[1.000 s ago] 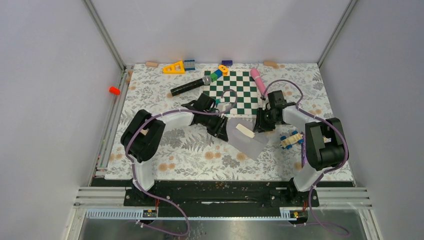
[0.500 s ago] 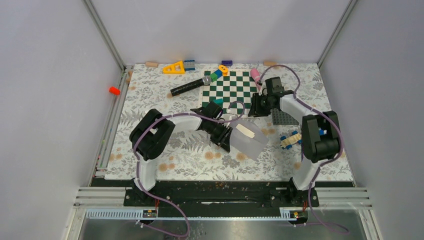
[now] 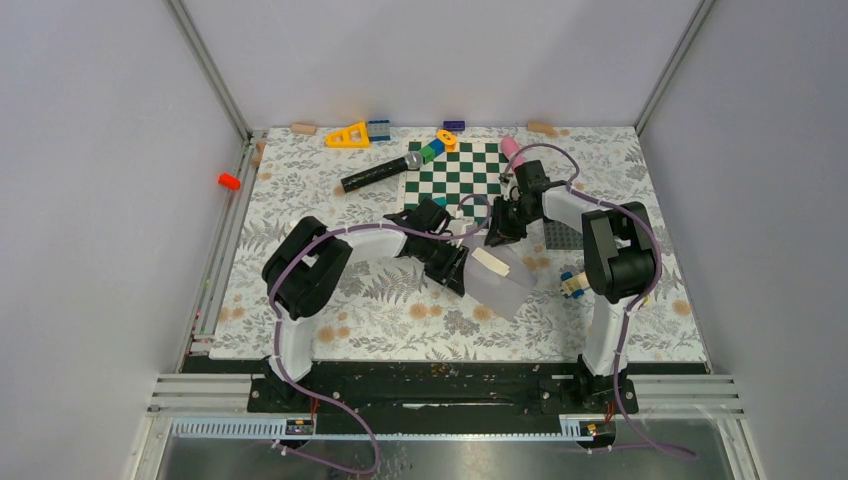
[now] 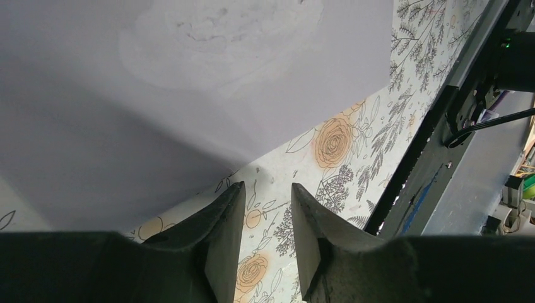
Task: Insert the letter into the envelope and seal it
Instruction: Place the envelope at the center of the board.
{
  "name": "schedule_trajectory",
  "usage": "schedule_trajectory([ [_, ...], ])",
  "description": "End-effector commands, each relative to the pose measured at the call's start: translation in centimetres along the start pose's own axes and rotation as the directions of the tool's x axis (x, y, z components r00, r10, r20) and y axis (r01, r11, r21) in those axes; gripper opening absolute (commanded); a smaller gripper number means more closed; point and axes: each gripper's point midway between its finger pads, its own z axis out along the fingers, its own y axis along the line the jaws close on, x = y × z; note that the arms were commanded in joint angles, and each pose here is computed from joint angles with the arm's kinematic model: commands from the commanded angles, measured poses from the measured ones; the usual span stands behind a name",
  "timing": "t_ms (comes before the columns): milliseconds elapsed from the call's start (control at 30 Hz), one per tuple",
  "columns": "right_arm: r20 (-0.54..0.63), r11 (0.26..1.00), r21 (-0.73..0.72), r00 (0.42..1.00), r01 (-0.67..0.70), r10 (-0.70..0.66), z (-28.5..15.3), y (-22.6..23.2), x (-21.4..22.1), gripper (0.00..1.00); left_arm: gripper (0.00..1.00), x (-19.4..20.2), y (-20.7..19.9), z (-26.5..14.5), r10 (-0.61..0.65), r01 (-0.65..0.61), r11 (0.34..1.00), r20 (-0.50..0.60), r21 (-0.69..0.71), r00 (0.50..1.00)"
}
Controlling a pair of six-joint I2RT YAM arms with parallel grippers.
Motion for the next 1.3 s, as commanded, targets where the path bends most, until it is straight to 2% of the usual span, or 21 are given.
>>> schedule_trajectory([
  [0,-0.022,1.000,-0.029,1.000,0.001,-0.002,-0.1,0.9,0.0,0.26,0.36,-0.5,2.7,0.6,0.013,-0.011,0.993,0.013,-0.120,1.000],
  [167,-0.067,1.000,-0.018,0.998,0.011,-0.012,0.1,0.4,1.3,0.22,0.36,-0.5,2.8,0.7,0.009,-0.007,0.992,0.013,-0.129,1.000],
  [400,-0.107,0.999,-0.032,0.994,0.016,-0.019,-0.2,0.4,2.8,0.21,0.37,-0.5,3.4,0.8,-0.008,0.010,0.988,0.014,-0.157,1.000],
  [1267,-0.144,0.998,-0.054,0.989,0.018,-0.026,-0.9,1.1,5.0,0.20,0.38,-0.4,3.5,1.0,-0.026,0.028,0.987,0.014,-0.159,1.000],
])
